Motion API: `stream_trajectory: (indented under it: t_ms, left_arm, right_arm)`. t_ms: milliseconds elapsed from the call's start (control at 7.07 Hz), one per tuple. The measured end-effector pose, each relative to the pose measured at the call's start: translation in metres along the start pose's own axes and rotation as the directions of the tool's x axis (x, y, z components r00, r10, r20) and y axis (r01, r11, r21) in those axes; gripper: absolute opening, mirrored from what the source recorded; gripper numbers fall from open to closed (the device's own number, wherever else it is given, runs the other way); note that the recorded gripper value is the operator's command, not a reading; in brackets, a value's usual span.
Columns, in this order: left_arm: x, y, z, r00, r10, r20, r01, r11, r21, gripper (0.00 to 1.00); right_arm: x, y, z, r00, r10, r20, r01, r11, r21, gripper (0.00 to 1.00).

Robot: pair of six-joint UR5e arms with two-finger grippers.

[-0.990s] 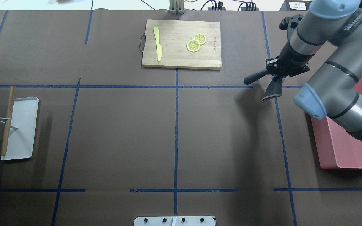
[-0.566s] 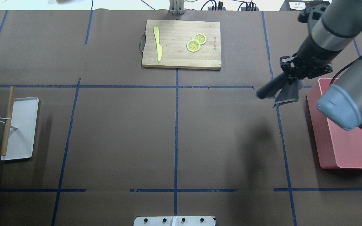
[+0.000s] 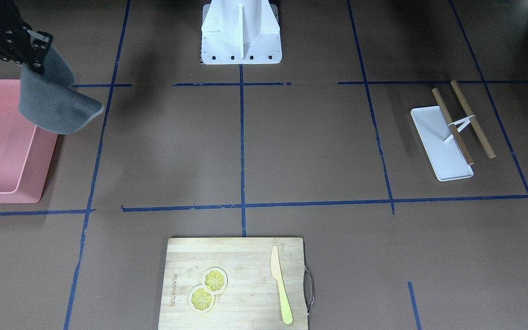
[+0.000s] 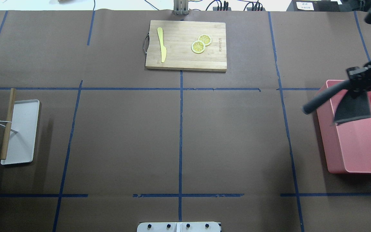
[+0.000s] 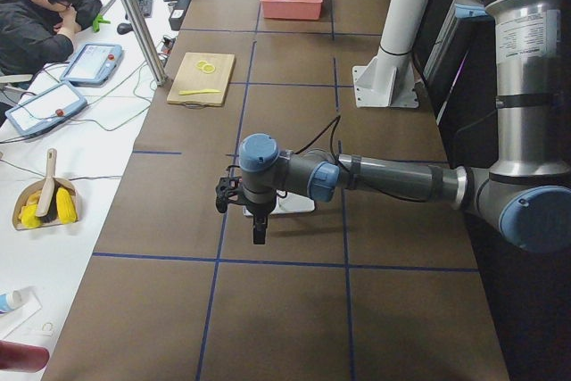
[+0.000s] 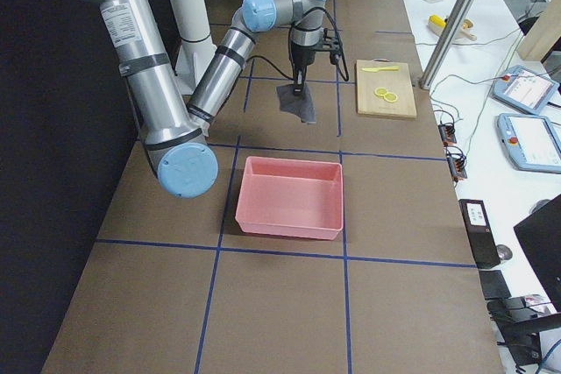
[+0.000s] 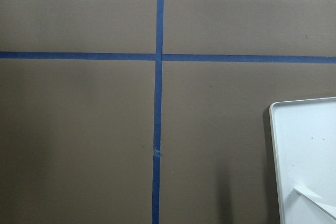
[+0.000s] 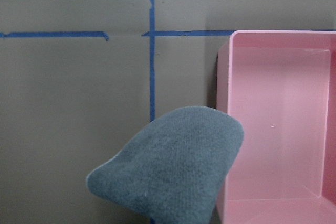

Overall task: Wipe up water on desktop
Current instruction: 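Carry the cloth over the pink bin and release it with the right gripper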

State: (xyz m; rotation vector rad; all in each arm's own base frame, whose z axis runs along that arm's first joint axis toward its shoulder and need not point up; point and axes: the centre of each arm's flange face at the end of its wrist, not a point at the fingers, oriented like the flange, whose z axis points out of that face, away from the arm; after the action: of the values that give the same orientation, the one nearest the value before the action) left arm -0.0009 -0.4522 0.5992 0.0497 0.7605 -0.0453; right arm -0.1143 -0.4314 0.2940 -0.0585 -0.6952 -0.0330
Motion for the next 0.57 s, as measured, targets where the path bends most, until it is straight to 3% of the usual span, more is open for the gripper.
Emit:
stream_trajectory:
  t_ms: [424,566]
  left_arm:
    - [-0.001,0.0,0.0,1.0,-0.001,0.0,0.001,1.0,-0.001,1.0]
    - [-0.001,0.0,0.0,1.0,0.0,0.0,0.0,1.0,-0.001,1.0]
  right_arm:
    - [0.124,0.0,0.034,0.996,-0.083,0.024,0.084,0.995,-0.055,0.01]
    - [0.14,-0.013,0.052,0.995,-0.089,0.049,0.091,0.994,-0.055,0.08]
